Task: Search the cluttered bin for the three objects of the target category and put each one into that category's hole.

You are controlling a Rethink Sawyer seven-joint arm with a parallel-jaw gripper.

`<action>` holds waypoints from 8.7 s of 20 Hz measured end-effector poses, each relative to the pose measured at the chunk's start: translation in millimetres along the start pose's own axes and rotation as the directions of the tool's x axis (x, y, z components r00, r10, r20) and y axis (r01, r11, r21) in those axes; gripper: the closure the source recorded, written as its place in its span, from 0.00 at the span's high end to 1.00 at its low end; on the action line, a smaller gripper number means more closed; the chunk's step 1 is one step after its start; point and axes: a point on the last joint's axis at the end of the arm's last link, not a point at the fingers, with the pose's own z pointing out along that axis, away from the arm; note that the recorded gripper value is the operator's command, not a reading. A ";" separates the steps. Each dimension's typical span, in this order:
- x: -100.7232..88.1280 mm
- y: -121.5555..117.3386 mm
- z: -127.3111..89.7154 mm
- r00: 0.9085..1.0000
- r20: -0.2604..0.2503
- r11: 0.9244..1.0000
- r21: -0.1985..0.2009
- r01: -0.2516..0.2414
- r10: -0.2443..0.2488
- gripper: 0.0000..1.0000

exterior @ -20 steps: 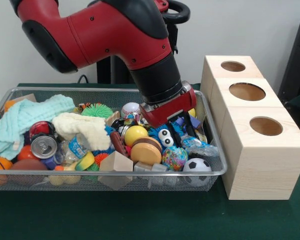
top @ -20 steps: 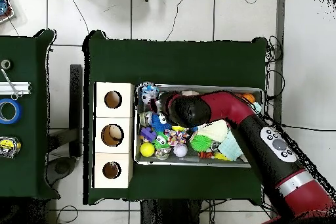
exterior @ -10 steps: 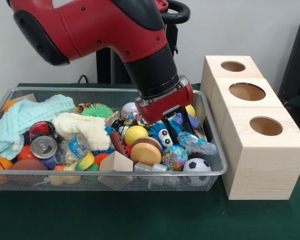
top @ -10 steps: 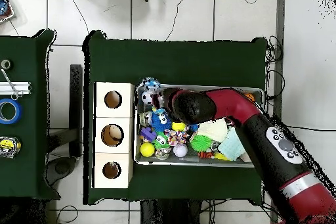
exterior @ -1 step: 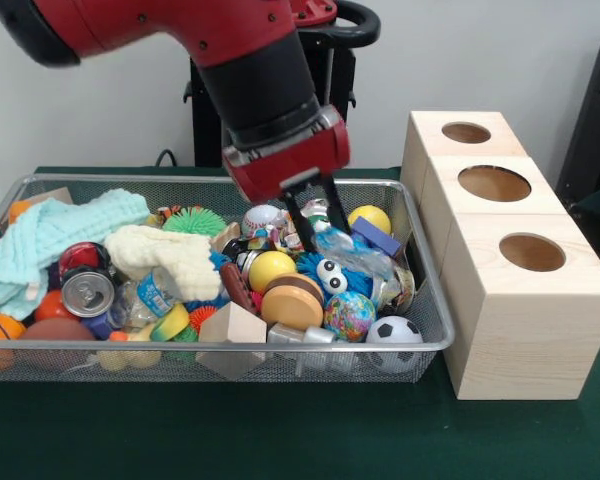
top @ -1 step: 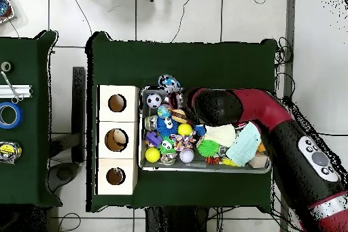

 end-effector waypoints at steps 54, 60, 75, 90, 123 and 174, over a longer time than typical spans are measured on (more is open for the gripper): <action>33.0 184.8 5.8 1.000 0.012 0.999 -0.050 -0.018 0.018 0.00; 46.3 161.4 19.7 0.998 0.022 0.998 -0.027 -0.061 0.061 0.00; 98.3 173.3 35.8 0.996 -0.065 0.998 -0.002 -0.064 0.063 0.00; 126.3 198.9 53.5 0.990 -0.133 0.999 -0.007 -0.039 0.038 0.00; 128.2 211.9 67.4 0.996 -0.085 0.998 0.068 -0.009 0.014 1.00; 79.1 144.8 -6.5 0.982 -0.094 0.980 0.134 -0.149 0.163 1.00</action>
